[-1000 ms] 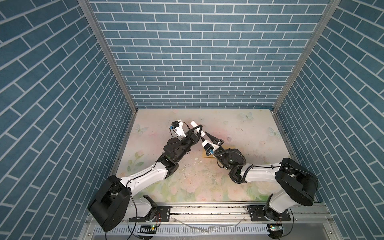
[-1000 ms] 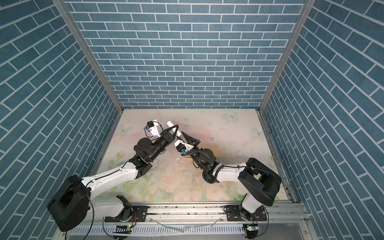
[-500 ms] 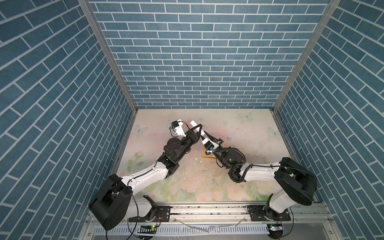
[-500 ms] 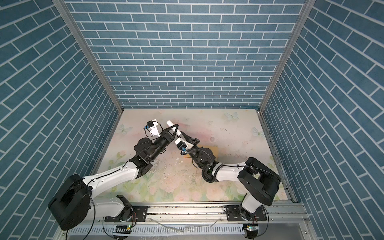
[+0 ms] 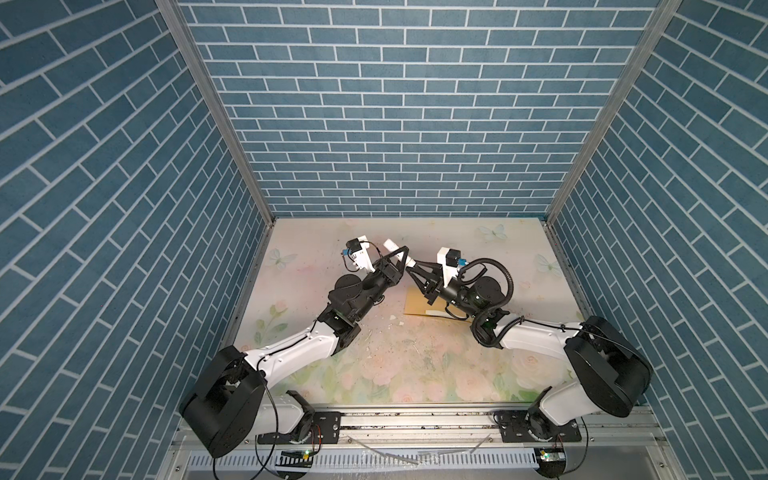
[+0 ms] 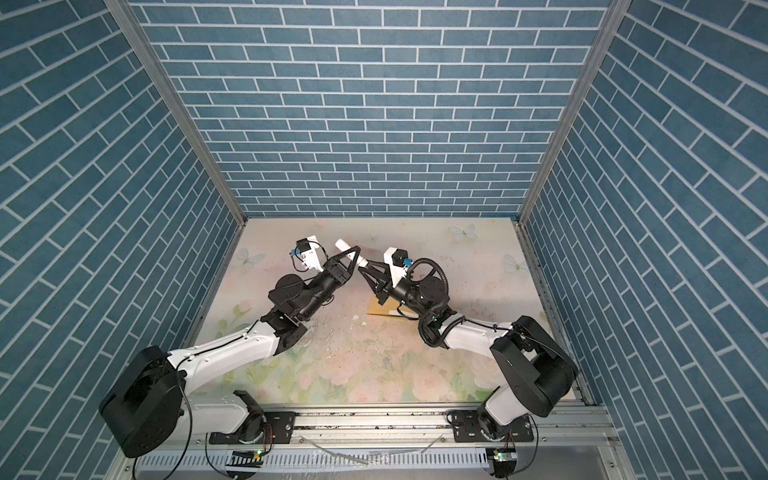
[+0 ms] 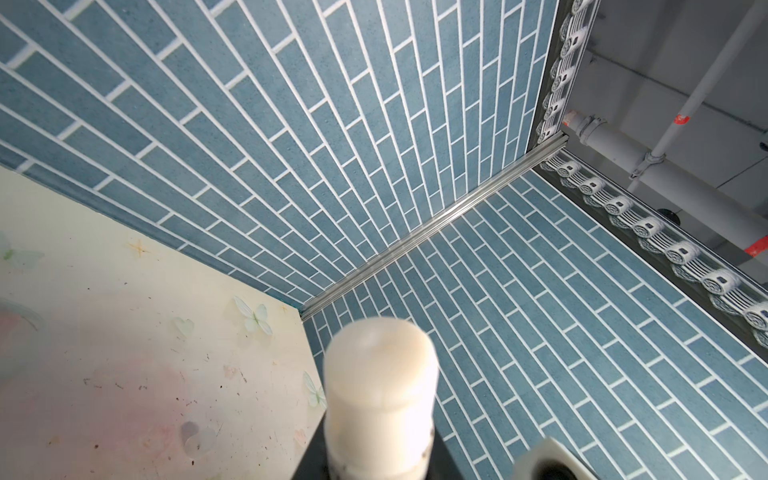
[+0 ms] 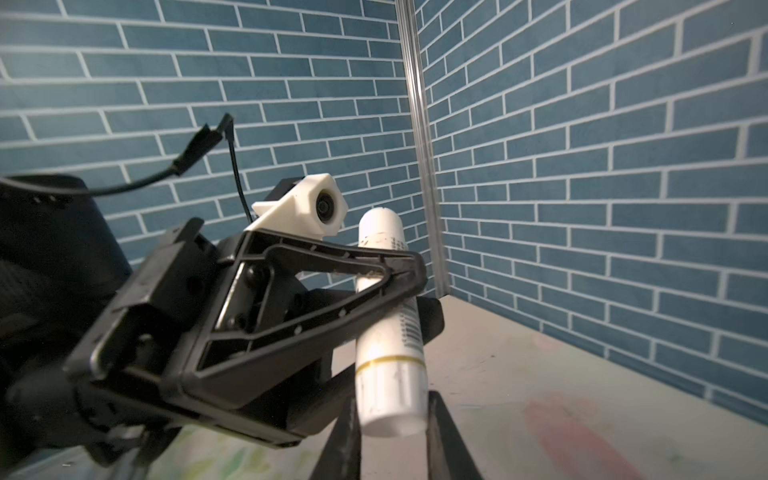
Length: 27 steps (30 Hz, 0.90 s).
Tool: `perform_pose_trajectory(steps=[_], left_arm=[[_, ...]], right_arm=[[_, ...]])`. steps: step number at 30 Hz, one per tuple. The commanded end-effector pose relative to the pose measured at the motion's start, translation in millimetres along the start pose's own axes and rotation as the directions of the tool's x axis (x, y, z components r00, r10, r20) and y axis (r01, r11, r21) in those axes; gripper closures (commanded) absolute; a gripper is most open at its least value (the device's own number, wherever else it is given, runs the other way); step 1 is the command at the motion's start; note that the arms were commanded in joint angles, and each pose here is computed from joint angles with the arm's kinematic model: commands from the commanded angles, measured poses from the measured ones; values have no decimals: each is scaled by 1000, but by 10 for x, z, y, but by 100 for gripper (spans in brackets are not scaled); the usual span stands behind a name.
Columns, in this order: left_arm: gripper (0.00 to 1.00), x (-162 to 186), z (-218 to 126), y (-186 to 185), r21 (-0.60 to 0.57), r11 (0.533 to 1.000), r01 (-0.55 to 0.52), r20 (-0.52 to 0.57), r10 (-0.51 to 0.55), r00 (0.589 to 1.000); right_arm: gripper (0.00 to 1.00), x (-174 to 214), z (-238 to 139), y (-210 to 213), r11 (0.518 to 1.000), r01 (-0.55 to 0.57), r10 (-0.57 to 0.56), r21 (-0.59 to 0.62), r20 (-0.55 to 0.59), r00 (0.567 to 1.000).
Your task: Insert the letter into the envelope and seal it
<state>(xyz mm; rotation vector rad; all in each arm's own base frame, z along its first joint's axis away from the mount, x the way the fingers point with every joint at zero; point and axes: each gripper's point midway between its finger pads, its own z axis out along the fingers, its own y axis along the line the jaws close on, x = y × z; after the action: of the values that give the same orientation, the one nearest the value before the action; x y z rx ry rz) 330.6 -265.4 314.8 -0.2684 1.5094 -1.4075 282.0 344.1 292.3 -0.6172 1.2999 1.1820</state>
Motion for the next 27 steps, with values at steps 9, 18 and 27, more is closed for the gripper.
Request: perform_pose_trajectory(steps=[9,18,27], left_arm=[[100,52,-19,17,1,996,-85,-28,85,996],[100,9,-24,3,-26,999,-34,-24,34,999],[100,46,37,-47,-69,997,28,-89,-34,995]], right_arm=[[100,-585,39,-325,923,-374,384,-91,157,910],[48,-398,-126,-304,999,-3,0,39,87,996],[29,-161,-377,-125,718,667,-668,198,-73,741]])
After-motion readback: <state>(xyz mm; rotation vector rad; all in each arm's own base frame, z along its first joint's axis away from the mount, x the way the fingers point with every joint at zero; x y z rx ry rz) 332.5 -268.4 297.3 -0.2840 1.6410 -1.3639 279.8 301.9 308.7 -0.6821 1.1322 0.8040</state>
